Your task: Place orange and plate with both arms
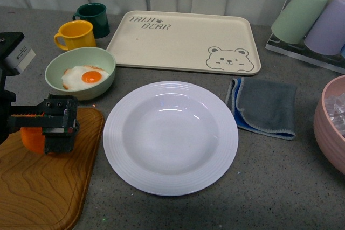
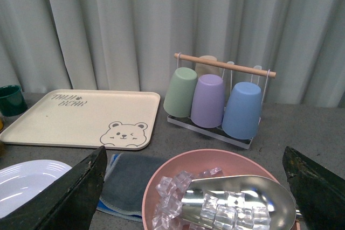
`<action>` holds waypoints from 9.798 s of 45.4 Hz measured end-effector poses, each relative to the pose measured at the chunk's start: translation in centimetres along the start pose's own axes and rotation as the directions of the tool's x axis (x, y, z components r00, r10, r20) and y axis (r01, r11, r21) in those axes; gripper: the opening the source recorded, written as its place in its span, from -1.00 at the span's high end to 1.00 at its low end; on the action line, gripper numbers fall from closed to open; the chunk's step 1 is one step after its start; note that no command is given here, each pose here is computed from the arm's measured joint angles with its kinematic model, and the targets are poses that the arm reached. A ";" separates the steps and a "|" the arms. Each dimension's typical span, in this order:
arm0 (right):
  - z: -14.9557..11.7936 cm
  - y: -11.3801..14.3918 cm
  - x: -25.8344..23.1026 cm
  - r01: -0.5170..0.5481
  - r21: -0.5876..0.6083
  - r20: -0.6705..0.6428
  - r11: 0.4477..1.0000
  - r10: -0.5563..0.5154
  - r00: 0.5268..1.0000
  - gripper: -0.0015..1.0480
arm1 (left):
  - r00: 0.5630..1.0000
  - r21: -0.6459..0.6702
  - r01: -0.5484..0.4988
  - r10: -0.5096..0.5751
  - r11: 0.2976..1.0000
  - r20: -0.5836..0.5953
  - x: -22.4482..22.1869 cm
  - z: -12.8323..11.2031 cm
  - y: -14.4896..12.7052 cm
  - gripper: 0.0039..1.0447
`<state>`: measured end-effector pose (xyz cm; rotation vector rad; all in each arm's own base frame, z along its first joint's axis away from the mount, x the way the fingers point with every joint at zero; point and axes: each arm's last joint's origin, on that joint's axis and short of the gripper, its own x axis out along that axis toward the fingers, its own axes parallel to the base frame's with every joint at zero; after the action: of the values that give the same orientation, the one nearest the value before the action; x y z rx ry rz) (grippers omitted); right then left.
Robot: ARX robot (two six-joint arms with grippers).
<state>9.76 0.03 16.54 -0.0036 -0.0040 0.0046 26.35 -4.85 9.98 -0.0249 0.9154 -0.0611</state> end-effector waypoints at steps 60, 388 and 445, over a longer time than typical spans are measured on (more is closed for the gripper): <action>0.0 0.0 0.0 0.000 0.000 0.000 1.000 0.000 1.000 -0.82 | 0.986 0.162 0.167 -0.167 0.972 -0.014 3.8 1.4 -15.0 -0.08; -2.0 0.0 5.1 0.014 0.006 -0.159 1.000 -0.013 0.987 0.98 | 0.594 -0.005 -0.058 0.039 0.998 0.803 -16.0 -9.0 3.8 -0.88; 0.0 0.0 0.0 0.001 0.006 -0.001 1.000 -0.001 1.000 -0.82 | 0.593 -0.006 -0.059 0.040 0.998 0.804 -16.0 -9.0 3.8 -0.88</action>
<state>9.76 0.02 16.52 0.0029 -0.0029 0.0034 9.66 -0.02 17.03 -0.0048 -0.0185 -0.0020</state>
